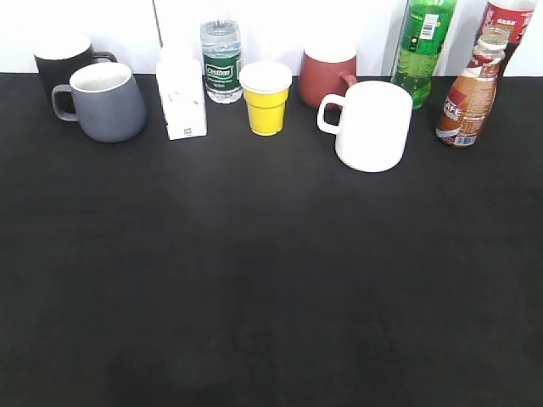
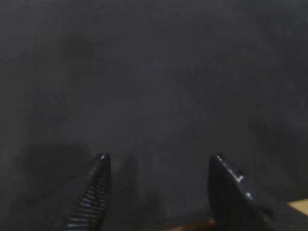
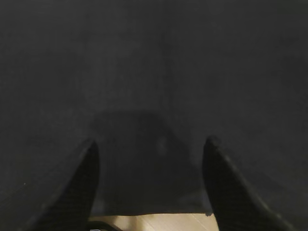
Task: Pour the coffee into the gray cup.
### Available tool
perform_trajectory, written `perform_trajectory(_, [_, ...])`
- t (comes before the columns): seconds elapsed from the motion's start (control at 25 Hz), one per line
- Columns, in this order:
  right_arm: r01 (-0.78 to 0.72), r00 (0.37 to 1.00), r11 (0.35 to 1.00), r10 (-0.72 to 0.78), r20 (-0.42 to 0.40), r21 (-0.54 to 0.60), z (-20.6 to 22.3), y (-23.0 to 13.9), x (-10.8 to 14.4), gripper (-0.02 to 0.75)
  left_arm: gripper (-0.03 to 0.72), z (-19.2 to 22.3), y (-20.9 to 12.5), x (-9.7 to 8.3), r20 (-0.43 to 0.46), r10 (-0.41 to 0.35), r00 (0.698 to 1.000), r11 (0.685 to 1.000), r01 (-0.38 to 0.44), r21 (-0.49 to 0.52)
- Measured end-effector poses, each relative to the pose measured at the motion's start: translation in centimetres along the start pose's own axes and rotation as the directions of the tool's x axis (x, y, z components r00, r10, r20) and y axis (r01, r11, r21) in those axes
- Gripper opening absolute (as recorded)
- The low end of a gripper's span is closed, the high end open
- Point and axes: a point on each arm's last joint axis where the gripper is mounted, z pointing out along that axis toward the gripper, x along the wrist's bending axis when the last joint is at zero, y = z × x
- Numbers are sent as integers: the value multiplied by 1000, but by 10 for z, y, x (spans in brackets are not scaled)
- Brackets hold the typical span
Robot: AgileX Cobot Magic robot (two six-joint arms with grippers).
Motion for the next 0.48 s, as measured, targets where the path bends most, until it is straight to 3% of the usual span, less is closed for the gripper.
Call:
perform_trajectory(0.28, [2, 1000, 1000, -2, 0, -8, 0, 1, 0, 559, 483, 9, 2, 0, 4, 0, 1000, 998, 0, -55])
perform_trajectory(0.4, [2, 1000, 1000, -2, 0, -9, 0, 1, 0, 602, 575, 10, 2, 0, 4, 0, 1000, 999, 0, -54])
perform_trajectory(0.48, [1, 1000, 1000, -1, 0, -9, 0, 1, 0, 596, 577, 10, 1, 0, 4, 0, 1000, 999, 0, -54])
